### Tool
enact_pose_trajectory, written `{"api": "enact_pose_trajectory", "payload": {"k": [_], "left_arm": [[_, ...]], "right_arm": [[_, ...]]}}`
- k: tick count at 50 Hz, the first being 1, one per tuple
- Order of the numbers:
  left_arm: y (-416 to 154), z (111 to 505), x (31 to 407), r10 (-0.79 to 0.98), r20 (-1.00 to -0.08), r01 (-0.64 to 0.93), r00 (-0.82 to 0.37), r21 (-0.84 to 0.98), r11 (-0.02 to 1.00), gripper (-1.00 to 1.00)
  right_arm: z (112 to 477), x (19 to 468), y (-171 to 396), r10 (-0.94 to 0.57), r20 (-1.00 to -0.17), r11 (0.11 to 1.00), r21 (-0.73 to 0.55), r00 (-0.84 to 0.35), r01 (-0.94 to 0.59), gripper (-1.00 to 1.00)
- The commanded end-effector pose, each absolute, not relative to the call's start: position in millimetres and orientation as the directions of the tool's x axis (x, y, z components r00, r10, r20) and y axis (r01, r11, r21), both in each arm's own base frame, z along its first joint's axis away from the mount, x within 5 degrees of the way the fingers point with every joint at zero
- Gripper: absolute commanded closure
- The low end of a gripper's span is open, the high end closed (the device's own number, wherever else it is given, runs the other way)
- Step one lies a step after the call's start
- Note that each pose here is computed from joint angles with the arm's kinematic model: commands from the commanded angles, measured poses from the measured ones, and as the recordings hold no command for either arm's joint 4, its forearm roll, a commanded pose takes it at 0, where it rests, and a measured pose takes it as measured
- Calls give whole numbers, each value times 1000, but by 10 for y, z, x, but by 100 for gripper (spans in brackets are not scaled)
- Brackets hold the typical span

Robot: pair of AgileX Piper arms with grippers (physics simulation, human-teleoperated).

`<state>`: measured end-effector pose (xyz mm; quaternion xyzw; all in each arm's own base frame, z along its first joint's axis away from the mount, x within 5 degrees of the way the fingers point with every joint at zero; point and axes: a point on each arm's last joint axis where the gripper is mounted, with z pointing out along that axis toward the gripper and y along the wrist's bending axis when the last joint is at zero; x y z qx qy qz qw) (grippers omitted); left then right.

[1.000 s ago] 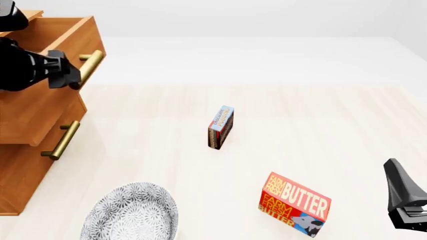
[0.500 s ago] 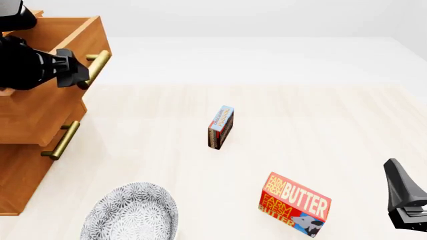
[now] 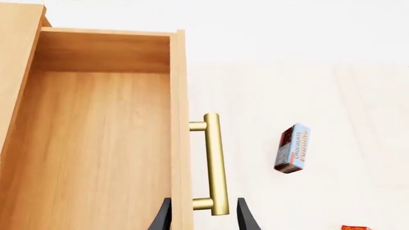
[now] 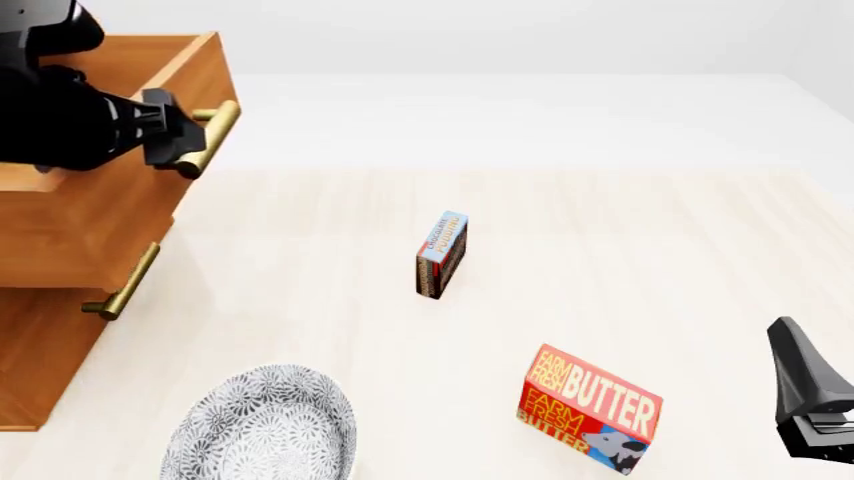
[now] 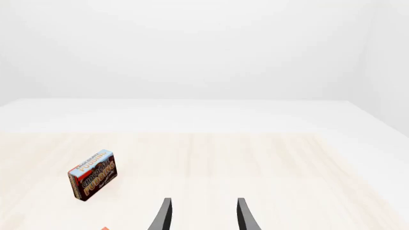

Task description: Put the chocolate pudding in the top drawer of the cabinet and close it.

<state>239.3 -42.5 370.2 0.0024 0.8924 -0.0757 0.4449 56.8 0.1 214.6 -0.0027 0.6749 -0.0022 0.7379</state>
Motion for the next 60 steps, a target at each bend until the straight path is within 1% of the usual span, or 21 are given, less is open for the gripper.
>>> {"api": "enact_pose_trajectory", "payload": {"k": [1, 12, 37, 60], "left_arm": [[-532, 3509, 2563, -31, -756, 97, -654, -125, 987, -100], [-641, 3513, 2582, -13, -756, 131, -654, -131, 983, -100], [-701, 3468, 2563, -9, -754, 147, -657, -140, 979, -100], [-833, 3433, 2618, 4, -760, 181, -650, -150, 972, -100]], "right_arm": [[2146, 568, 1, -7, -996, 1000, -7, 89, -1, -100], [2146, 568, 1, -7, -996, 1000, -7, 89, 0, -100], [2146, 568, 1, -7, -996, 1000, -7, 89, 0, -100], [2146, 568, 1, -7, -996, 1000, -7, 89, -1, -100]]}}
